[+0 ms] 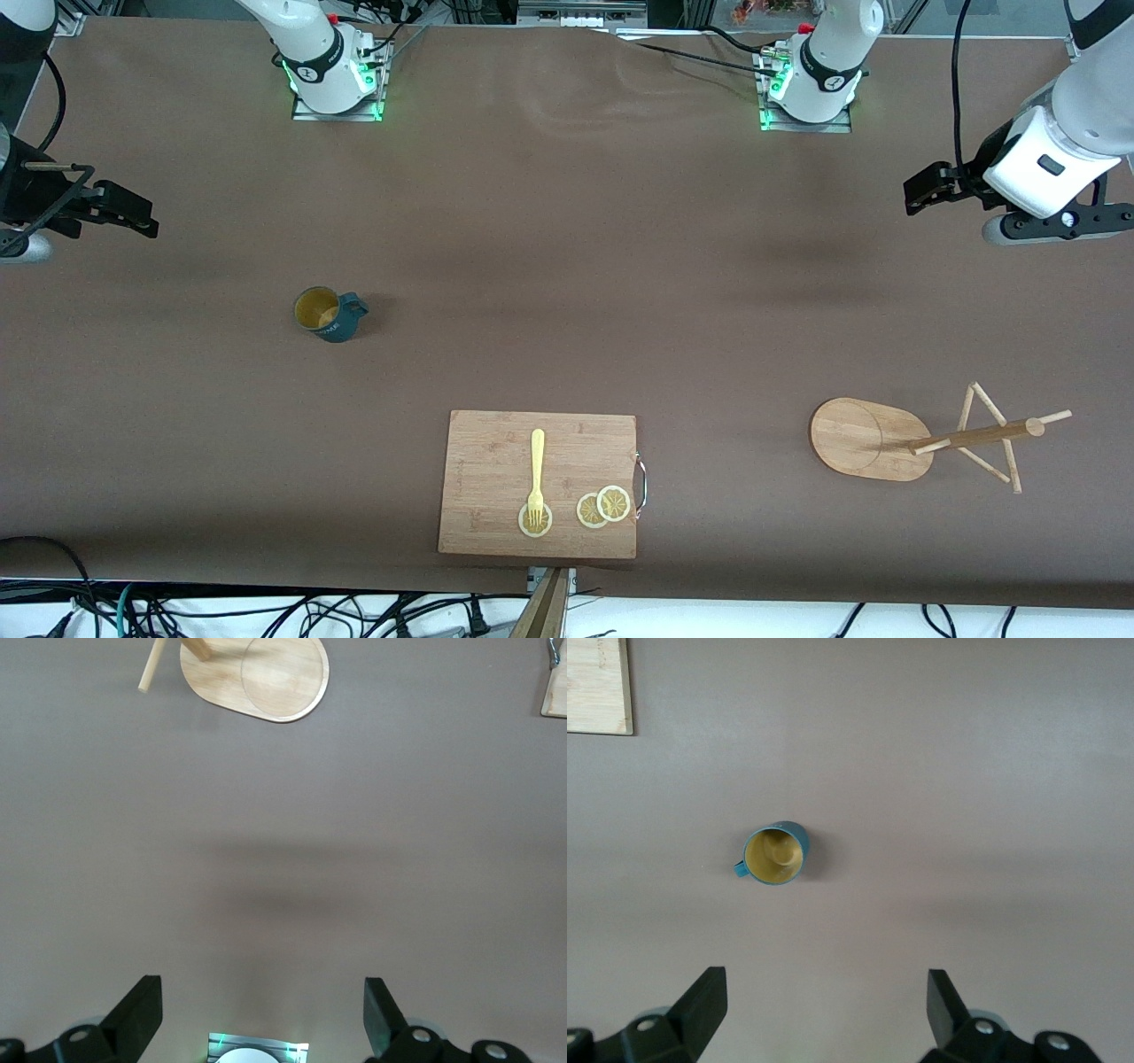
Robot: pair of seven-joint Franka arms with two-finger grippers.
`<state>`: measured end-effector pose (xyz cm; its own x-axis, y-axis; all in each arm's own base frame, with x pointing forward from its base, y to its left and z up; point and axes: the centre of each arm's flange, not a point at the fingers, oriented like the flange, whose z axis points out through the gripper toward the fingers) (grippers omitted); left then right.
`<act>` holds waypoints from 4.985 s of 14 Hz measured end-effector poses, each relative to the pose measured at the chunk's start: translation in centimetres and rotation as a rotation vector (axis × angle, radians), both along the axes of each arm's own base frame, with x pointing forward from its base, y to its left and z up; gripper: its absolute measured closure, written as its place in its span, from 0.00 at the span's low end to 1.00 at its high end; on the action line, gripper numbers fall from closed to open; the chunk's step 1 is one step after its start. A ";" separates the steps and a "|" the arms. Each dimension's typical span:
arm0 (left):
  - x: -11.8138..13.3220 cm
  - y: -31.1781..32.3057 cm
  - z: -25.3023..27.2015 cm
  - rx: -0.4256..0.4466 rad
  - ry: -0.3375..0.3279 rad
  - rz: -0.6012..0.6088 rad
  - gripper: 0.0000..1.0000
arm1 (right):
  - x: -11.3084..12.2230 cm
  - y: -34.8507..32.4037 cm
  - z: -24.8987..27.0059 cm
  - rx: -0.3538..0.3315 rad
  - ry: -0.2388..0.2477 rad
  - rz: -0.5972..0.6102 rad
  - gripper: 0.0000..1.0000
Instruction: Pass cup and hang on rack
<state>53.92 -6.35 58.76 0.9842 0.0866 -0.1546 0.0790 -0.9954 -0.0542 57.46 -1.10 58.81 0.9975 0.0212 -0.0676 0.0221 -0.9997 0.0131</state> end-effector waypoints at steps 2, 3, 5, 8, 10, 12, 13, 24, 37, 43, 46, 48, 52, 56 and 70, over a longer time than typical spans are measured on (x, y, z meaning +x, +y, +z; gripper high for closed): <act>0.0 -0.3 0.2 0.000 -0.005 -0.005 0.00 | 0.0 0.0 0.0 0.000 0.000 0.000 0.00; 0.0 -0.2 0.5 0.003 -0.011 -0.005 0.00 | 0.0 0.0 0.0 0.000 0.000 0.000 0.00; 0.1 -0.2 0.6 0.045 -0.019 -0.016 0.00 | 0.0 0.0 0.0 0.000 0.000 0.000 0.00; 0.1 -2.0 0.3 0.075 -0.019 -0.058 0.00 | 0.0 0.0 0.0 0.000 0.000 0.000 0.00; 0.1 -2.3 0.3 0.075 -0.019 -0.065 0.00 | 0.0 0.0 0.0 0.000 0.001 0.000 0.00; -0.1 -2.0 0.4 0.088 0.002 -0.061 0.00 | 0.0 0.0 0.0 0.000 0.001 0.000 0.00; -0.2 -1.6 0.6 0.105 0.011 -0.056 0.00 | 0.0 0.0 0.0 0.000 0.001 0.000 0.00; 2.1 4.4 3.2 0.049 -0.022 0.056 0.00 | 0.0 1.3 -1.7 0.005 0.051 0.021 0.00; 2.3 4.7 4.0 0.044 -0.030 0.063 0.00 | 2.4 5.1 -25.5 -0.001 0.112 0.087 0.00; 2.4 4.4 3.9 0.043 -0.027 0.057 0.00 | -0.7 4.8 -32.4 0.003 0.009 0.090 0.00; 2.4 4.4 3.9 0.043 -0.027 0.056 0.00 | -1.8 4.8 -33.8 0.003 0.019 0.090 0.03; 2.4 4.4 3.9 0.043 -0.027 0.056 0.00 | -1.9 4.8 -34.0 0.003 0.004 0.090 0.26; 2.4 4.9 3.8 0.043 -0.026 0.064 0.00 | -1.9 4.8 -34.1 0.003 -0.005 0.090 0.70; 2.4 5.6 3.8 0.044 -0.024 0.079 0.00 | -1.5 5.0 -33.3 0.005 -0.026 0.093 0.96; 2.6 4.8 2.9 0.041 0.005 0.062 0.00 | -2.7 42.2 -23.1 0.082 -0.044 -0.290 0.96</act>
